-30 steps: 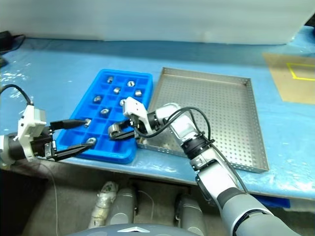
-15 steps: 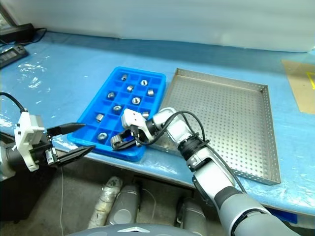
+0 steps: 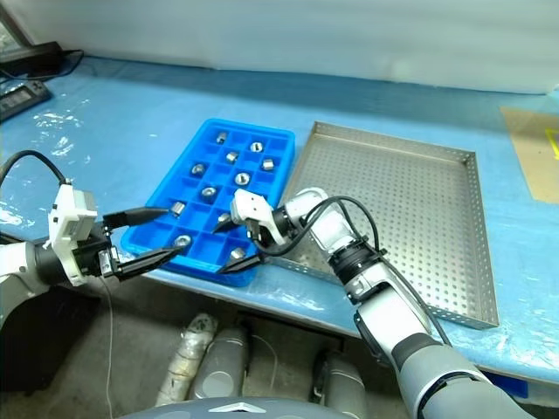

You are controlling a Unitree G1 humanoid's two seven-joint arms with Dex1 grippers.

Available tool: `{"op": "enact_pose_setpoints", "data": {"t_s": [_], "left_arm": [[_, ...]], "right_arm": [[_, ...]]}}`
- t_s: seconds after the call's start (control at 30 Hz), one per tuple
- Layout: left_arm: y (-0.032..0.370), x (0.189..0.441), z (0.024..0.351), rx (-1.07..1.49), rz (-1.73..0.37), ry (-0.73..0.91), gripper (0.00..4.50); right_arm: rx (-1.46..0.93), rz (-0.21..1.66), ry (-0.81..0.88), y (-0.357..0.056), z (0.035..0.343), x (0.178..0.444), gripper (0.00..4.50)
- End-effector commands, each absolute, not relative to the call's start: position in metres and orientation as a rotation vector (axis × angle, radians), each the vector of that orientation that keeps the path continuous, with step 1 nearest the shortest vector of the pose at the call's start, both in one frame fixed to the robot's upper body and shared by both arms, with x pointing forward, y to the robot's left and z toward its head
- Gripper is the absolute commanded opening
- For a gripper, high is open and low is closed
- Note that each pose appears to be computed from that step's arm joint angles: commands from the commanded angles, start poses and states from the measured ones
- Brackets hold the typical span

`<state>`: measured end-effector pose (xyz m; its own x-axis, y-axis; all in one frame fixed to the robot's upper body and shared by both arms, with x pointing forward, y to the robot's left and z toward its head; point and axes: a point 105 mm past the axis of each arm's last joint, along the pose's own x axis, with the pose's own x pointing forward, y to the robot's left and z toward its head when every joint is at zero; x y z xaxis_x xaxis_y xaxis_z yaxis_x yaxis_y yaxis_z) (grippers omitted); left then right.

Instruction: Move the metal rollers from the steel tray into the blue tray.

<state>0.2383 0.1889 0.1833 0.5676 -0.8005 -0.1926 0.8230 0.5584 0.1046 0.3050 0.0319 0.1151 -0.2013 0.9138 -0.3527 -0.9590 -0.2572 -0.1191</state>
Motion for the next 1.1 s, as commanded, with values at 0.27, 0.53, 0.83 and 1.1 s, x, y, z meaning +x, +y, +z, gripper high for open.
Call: {"op": "enact_pose_setpoints", "data": {"t_s": [0.27,0.53,0.83,1.1], "left_arm": [[0.171,0.269,0.186,0.152,-0.934,0.012,4.50],[0.152,0.309,0.171,0.101,-0.895,-0.051,4.50],[0.133,0.356,0.163,0.070,-0.888,-0.092,4.50],[0.109,0.374,0.167,0.052,-0.949,-0.132,4.50]], "right_arm": [[-0.221,1.378,-0.109,0.015,0.185,0.357,4.48],[-0.165,0.955,-0.109,-0.040,0.186,0.397,4.48],[-0.246,0.667,-0.083,-0.097,0.177,0.413,4.48],[-0.272,0.413,-0.055,-0.127,0.173,0.428,4.48]]}}
